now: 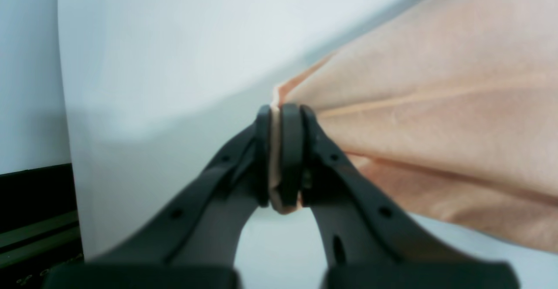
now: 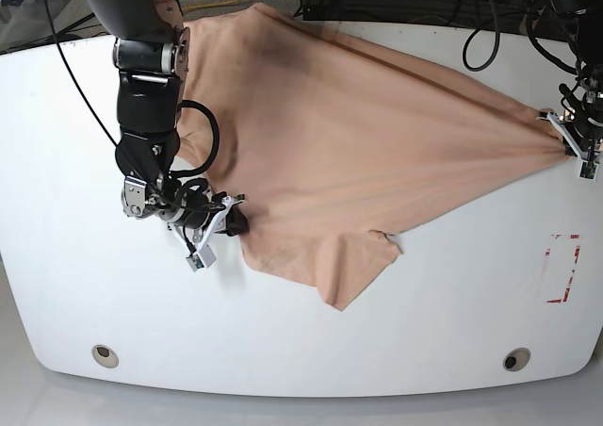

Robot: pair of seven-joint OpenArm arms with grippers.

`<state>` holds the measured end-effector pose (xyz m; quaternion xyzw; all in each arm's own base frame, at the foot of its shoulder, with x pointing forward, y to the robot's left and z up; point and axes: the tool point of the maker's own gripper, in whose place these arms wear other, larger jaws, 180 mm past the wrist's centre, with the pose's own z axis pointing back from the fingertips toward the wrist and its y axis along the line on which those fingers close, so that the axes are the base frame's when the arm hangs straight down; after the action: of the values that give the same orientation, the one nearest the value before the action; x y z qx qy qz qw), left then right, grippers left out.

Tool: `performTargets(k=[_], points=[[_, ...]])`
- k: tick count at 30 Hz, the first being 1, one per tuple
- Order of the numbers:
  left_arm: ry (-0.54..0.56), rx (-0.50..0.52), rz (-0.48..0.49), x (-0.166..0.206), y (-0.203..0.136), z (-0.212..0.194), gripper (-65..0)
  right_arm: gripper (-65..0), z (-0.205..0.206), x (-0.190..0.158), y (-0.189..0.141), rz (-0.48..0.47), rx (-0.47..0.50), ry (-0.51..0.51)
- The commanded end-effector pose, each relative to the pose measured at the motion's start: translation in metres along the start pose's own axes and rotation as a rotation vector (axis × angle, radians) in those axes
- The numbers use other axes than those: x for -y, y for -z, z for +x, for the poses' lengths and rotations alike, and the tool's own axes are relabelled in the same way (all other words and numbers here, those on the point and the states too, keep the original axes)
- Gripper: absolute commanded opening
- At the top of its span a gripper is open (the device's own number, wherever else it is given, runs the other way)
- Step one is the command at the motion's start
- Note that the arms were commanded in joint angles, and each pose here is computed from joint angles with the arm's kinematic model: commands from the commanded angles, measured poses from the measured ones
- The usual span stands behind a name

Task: Fold the T-shirt properly
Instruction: 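Lift the shirt with both grippers, stretching it between them, then swing the shirt down and lay it flat with both grippers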

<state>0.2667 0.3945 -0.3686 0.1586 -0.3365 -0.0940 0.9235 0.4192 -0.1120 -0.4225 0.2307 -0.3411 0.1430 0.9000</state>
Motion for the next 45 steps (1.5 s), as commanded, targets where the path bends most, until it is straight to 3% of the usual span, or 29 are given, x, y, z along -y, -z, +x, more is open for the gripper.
performTargets(k=[1,7,14,18,26,34,39,45], points=[[0.012,0.050,0.035,-0.014,-0.005,0.019,-65.0,-65.0,0.027,0.012,-0.011,-0.032,0.043,-0.035],[-0.005,0.112,0.056,-0.023,-0.004,0.048,-65.0,-65.0,0.057,0.029,-0.040,-0.107,0.057,-0.132],[0.007,0.265,0.126,-0.033,-0.035,0.133,-65.0,-65.0,0.128,0.037,-0.079,-0.193,0.113,-0.259],[-0.006,0.397,0.190,-0.045,-0.070,0.196,-65.0,-65.0,0.181,0.039,-0.106,-0.245,0.151,-0.314],[0.014,0.647,0.311,-0.079,-0.148,0.310,-65.0,-65.0,0.302,0.022,-0.176,-0.338,0.315,-0.457],[0.007,0.878,0.440,-0.128,-0.240,0.391,-65.0,-65.0,0.383,-0.007,-0.248,-0.447,0.377,-0.599],[-0.037,0.932,0.468,-0.157,-0.268,0.411,-65.0,-65.0,0.402,-0.014,-0.278,-0.503,0.380,-0.620],[-0.015,0.935,0.471,-0.150,-0.269,0.408,-65.0,-65.0,0.394,-0.018,-0.314,-0.627,0.378,-0.676]])
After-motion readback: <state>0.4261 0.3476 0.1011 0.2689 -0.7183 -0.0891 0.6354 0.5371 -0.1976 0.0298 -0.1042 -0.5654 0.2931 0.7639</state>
